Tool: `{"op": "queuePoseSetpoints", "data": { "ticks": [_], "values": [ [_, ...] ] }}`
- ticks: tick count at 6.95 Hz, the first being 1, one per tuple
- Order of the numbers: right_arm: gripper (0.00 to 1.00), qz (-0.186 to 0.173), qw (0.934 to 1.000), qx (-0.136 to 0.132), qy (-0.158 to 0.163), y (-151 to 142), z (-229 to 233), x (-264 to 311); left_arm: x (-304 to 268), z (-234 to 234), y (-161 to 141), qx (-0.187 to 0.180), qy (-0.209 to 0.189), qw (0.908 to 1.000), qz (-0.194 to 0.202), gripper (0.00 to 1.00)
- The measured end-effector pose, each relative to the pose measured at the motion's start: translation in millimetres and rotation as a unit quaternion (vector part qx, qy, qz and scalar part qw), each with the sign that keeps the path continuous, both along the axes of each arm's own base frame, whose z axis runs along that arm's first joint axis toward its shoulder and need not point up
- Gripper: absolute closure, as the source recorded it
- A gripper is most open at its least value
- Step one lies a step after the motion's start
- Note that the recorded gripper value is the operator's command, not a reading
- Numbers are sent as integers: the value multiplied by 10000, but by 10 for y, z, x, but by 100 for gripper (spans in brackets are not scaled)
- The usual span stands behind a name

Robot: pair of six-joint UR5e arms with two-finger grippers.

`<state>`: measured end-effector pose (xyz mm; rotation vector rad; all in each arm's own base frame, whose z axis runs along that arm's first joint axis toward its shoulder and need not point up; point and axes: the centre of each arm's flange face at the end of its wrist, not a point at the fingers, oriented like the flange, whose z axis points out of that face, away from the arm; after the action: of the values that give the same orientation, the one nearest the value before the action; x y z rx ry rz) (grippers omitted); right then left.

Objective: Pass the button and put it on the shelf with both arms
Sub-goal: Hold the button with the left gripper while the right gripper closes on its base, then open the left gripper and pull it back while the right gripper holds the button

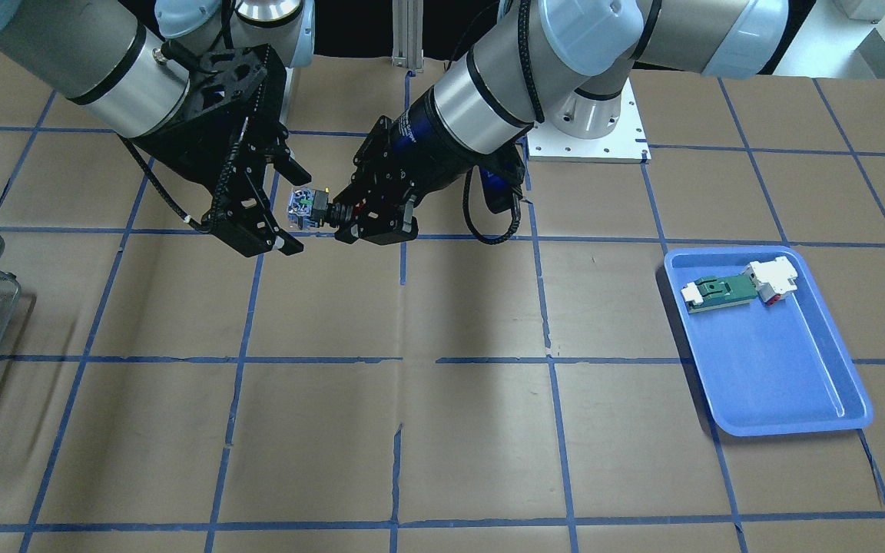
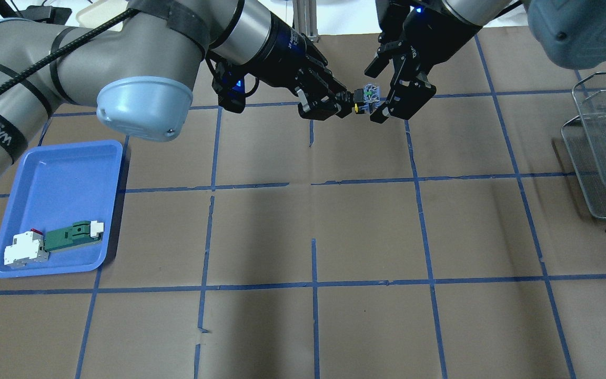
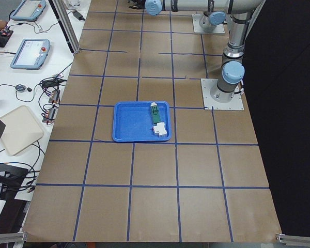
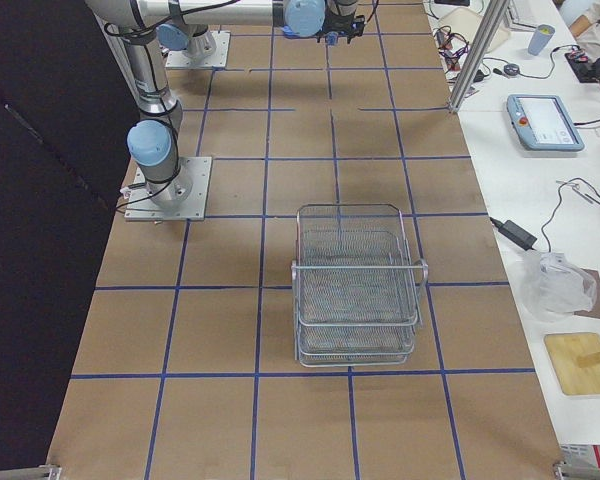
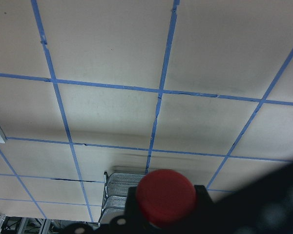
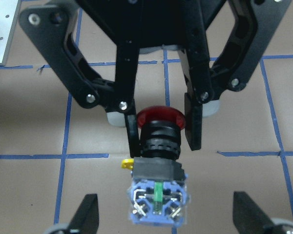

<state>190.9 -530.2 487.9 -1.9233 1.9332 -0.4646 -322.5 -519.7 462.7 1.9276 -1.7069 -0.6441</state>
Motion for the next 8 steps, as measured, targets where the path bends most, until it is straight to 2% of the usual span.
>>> {"op": "queuePoseSetpoints", "data": {
  "ticks": [1, 2, 3, 4, 7, 8],
  "values": [
    [25, 11, 10000, -8, -13, 8, 9, 15, 1, 13, 7, -9, 4, 10000, 1, 100],
    [35, 15, 10000, -23, -21, 10, 19, 20, 3, 26, 16, -20, 8, 10000, 1, 100],
    [60, 21, 10000, -26, -24, 14, 23, 26, 6, 43, 26, -30, 11, 10000, 4, 100],
    [75, 32, 10000, -30, -27, 16, 25, 30, 9, 68, 39, -44, 14, 10000, 10, 100],
    [85, 105, 9994, -134, -317, 10, 98, 82, 13, 116, 66, -84, 19, 10000, 12, 100],
    [86, 142, 9990, -176, -383, 8, 124, 93, 18, 119, 65, -87, 17, 10000, 17, 96]
  ]
}}
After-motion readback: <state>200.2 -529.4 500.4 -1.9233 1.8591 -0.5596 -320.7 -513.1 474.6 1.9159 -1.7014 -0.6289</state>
